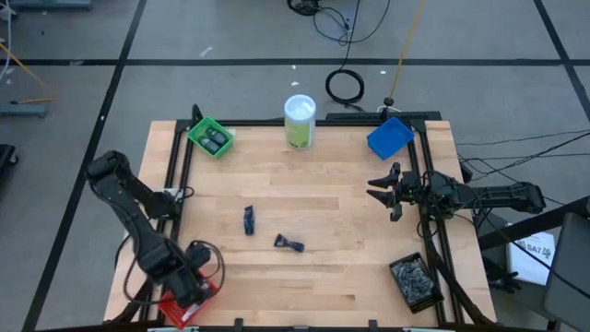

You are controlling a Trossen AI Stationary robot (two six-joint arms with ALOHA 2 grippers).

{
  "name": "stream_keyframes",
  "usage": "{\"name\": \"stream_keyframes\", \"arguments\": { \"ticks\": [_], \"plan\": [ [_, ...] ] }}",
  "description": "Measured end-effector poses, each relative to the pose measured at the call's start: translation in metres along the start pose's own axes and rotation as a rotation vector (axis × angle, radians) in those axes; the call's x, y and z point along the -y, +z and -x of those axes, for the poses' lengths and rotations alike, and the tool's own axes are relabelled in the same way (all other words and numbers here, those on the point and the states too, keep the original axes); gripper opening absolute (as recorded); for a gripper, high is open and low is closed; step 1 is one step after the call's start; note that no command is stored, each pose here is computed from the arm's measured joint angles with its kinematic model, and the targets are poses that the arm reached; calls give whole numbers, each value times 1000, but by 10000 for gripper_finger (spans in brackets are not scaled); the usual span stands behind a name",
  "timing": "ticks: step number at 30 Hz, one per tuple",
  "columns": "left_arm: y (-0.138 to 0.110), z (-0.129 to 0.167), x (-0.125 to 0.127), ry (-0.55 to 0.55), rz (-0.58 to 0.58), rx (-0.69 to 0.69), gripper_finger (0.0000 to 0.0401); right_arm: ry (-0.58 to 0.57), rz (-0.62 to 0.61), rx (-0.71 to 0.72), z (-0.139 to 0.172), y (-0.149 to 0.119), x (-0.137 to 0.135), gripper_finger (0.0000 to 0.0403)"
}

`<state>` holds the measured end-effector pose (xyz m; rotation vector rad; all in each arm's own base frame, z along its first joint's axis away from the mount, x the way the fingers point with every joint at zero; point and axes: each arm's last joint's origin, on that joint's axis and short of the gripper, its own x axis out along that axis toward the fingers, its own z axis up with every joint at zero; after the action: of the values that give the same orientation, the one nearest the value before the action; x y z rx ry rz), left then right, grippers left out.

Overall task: Pick & Place Travel size toiletries
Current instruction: Put the left blue shave cream into the blue bin

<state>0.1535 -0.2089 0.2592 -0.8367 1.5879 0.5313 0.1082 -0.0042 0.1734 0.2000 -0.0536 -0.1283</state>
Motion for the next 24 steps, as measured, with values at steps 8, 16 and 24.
{"name": "stream_keyframes", "arguments": {
  "ticks": [8,16,24],
  "plan": [
    [52,9,2,26,-103,347,102,-1,0,0,0,0,0,134],
    [97,18,2,50,-100,476,113,-1,0,0,0,0,0,134],
    [148,-6,-24,131,99,573,214,-2,5,0,0,0,0,134]
  ]
}}
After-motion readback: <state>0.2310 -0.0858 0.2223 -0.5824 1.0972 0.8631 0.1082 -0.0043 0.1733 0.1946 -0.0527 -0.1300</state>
